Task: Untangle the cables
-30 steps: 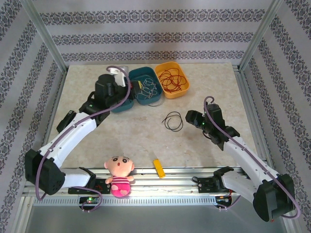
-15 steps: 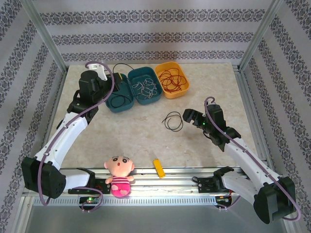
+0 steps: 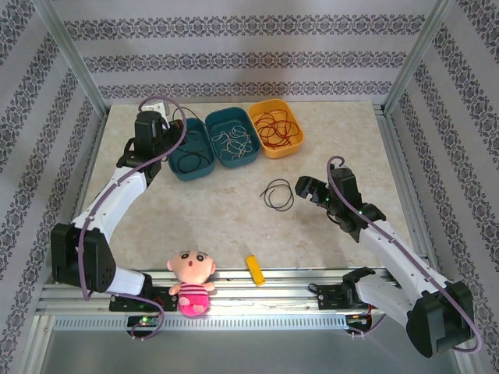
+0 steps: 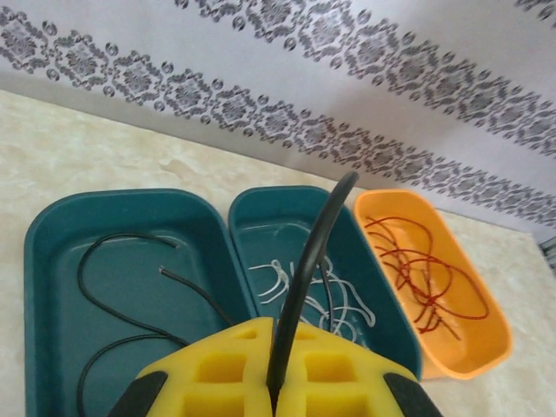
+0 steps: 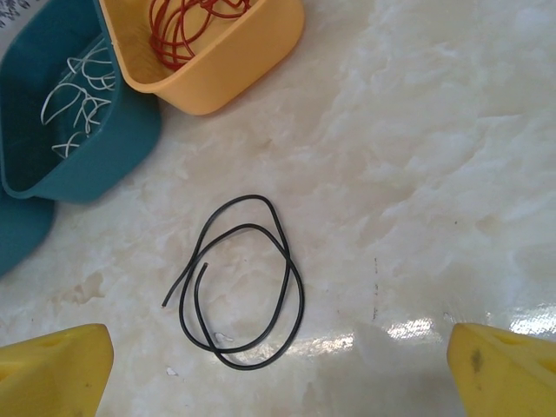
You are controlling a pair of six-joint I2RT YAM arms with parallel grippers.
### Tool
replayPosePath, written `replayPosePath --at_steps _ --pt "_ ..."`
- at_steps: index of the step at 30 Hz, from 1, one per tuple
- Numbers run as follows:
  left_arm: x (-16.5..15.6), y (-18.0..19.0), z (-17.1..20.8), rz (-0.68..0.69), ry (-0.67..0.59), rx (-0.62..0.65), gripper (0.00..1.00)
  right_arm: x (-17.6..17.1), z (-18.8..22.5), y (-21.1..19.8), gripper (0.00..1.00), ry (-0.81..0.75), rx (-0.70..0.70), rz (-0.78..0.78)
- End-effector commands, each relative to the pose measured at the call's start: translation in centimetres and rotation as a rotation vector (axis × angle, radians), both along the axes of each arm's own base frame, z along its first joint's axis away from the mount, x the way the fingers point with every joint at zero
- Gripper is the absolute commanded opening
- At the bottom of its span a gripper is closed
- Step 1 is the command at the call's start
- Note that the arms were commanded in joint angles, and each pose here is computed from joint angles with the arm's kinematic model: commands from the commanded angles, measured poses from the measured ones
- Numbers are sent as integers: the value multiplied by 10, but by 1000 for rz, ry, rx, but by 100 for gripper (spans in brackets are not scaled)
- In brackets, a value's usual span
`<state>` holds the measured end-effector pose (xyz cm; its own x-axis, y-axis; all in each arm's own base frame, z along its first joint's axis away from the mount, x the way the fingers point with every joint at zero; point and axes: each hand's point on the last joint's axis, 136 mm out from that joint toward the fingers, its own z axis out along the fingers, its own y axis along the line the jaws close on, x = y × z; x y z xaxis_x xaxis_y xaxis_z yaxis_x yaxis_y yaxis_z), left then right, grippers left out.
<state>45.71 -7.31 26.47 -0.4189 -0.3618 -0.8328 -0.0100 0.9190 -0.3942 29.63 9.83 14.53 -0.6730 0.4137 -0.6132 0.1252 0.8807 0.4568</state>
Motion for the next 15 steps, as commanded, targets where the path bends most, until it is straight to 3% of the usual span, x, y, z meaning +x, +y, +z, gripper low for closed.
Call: replayPosePath --at_steps 1,15 --pt "10 14 -15 31 -2 54 0 6 12 0 98 -18 -1 -17" --pt "14 45 -74 140 74 11 0 4 10 -3 98 -8 -12 -25"
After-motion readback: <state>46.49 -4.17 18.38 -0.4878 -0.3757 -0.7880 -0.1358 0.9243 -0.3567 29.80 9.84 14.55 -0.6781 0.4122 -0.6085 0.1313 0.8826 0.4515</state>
